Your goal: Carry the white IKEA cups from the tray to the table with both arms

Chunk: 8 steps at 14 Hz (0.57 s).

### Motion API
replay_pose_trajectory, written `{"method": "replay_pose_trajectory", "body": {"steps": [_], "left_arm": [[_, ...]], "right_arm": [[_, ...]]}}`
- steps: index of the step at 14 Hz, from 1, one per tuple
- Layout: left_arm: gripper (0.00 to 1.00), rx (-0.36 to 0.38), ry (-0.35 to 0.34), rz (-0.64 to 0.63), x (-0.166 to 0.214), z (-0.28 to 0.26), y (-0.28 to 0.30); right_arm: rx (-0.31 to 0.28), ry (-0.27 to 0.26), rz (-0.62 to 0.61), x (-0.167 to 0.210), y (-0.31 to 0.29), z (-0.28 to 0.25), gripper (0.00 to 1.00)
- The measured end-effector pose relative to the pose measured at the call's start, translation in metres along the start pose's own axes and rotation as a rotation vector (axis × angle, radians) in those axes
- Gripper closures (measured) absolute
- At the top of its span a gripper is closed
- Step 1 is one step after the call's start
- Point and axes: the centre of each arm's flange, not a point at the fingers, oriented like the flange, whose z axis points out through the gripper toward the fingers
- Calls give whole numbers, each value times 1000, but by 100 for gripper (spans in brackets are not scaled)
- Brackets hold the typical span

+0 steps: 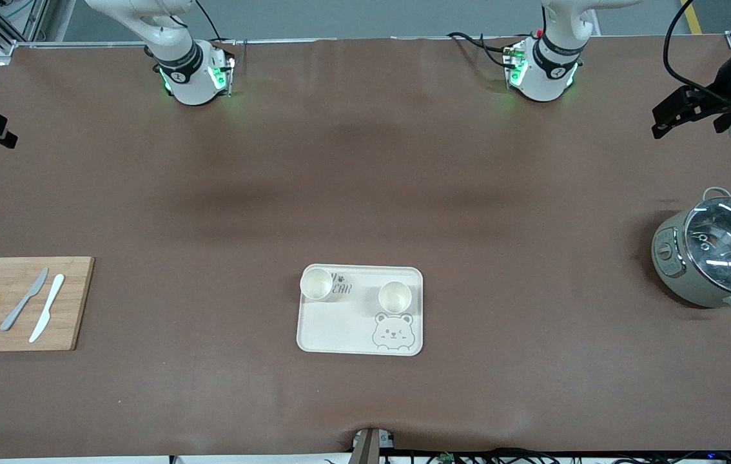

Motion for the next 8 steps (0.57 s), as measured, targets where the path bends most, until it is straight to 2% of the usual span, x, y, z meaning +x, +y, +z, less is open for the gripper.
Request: {"method": "replay_pose_trajectory", "body": {"steps": [8], "left_arm": [[0, -4, 11, 0, 5, -8, 0]], "right_arm": [[-1, -2, 0, 7, 0, 5, 0]]}}
